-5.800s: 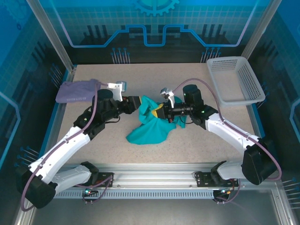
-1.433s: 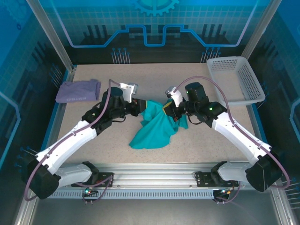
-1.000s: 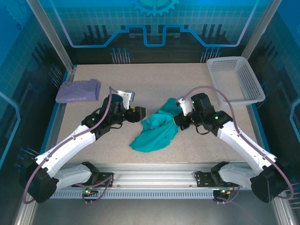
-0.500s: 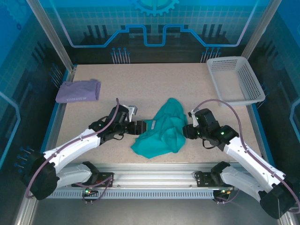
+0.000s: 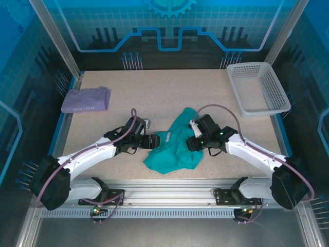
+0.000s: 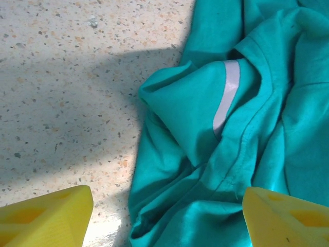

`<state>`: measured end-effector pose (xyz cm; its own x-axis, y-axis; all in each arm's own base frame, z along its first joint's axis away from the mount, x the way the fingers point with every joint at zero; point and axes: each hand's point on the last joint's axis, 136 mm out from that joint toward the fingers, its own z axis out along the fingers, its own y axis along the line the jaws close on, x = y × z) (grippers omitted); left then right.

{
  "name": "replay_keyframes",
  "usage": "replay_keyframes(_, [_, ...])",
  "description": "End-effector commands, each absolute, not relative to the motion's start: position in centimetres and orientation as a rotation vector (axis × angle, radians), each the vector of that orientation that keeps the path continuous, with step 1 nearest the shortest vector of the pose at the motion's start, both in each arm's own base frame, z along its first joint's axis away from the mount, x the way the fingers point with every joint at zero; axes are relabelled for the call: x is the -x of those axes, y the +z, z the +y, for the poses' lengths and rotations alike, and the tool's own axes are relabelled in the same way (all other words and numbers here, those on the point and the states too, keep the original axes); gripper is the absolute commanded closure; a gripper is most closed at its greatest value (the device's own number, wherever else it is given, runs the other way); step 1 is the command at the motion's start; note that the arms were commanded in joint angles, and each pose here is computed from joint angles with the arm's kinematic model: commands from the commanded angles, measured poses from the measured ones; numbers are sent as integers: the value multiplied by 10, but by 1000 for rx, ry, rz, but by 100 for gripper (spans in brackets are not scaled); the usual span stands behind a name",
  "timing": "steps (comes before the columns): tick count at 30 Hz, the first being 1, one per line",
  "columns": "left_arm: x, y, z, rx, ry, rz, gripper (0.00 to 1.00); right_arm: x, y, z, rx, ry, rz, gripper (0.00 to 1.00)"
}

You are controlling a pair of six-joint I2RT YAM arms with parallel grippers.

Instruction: Fold the inside-out t-shirt

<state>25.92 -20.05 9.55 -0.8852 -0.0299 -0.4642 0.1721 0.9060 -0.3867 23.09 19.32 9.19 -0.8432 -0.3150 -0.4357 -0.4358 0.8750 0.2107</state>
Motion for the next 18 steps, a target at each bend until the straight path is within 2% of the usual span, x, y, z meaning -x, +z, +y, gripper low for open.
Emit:
replay_keyframes(1, [-267,98,-199,-104,-530,2591,22,-191,62,195,588,484,2806,60])
replay_keyframes(4, [-278,100,-203,-105,-517,2567,21,-186,52,193,585,451,2839,62])
replay_keyframes(7, [-293,103,-210,-95,-522,2548,20,-211,78,186,526,422,2722,62])
replay_keyframes(11, [-312,99,-225,-77,-590,2553,20,-259,117,170,309,521,2549,52])
replay_keyframes(14, [-319,88,-237,-67,-657,2596,23,-297,126,152,191,501,2491,47])
replay_keyframes(18, [-322,75,-249,-56,-722,2616,34,-347,119,135,51,526,2472,40])
